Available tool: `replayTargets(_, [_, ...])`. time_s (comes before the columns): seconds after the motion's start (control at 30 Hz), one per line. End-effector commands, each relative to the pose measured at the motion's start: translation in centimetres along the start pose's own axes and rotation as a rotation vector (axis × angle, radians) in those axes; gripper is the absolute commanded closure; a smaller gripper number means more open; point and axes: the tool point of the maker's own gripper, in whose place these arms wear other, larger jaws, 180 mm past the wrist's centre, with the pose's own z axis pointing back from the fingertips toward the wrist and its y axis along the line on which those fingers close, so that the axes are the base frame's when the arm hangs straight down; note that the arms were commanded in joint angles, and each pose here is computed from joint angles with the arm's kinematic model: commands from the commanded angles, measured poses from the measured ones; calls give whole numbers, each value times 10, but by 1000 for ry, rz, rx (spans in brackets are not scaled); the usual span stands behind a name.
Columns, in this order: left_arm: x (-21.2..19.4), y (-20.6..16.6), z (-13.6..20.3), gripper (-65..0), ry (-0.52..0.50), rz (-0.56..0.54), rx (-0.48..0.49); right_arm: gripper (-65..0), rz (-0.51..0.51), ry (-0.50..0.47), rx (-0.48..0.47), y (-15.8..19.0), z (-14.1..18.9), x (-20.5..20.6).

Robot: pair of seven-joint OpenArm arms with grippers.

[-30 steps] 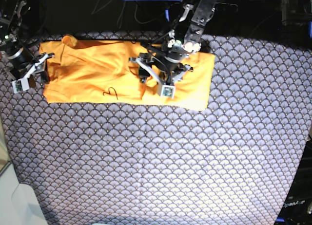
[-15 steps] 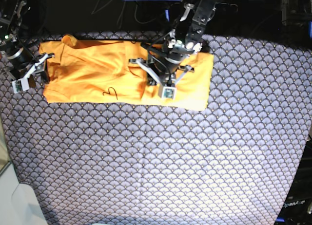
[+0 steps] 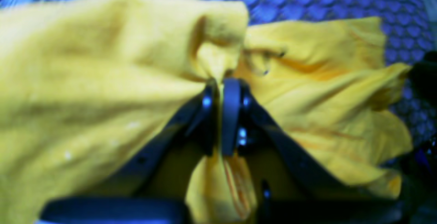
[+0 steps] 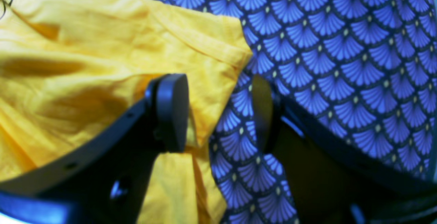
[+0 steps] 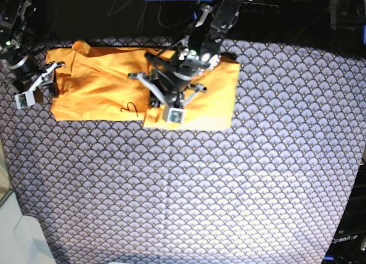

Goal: Fold the T-shirt properly
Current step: 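Regrasp the folded end with the left gripper and push it toward the right gripper, then release the folded end and hold the left gripper beside the shirt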

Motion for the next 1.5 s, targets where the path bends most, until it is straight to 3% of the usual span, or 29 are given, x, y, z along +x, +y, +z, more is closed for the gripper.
replayTargets(0.0, [11,-10,-2,0,-33,-1,-27,-312,18,-44,-9,-6,3,14])
replayTargets(0.17, [-2,-12,-11,0,13,-1,-29,-312,18,-44,-9,-6,3,14])
replayTargets(0.5, [0,-14,-14,0,15,-13,-38,-312,18,-44,-8,-5,3,14])
replayTargets(0.73, [4,-17,-7,-269,-5,-7,-46,-312,18,-46,-8,-6,3,15])
replayTargets(0.97, [29,-21,18,-285,-92,-25,-94,-312,19,-49,-8,-6,2,16])
replayTargets(1.07, [41,6,32,-288,-116,-2,-79,-312,18,-51,-13,-8,3,17])
replayTargets(1.27, [11,82,54,-288,-11,123,8,-312,9,-57,-9,-6,2,18])
replayTargets(1.47, [6,105,64,-288,5,155,33,-312,-20,-87,-2,-2,-1,25])
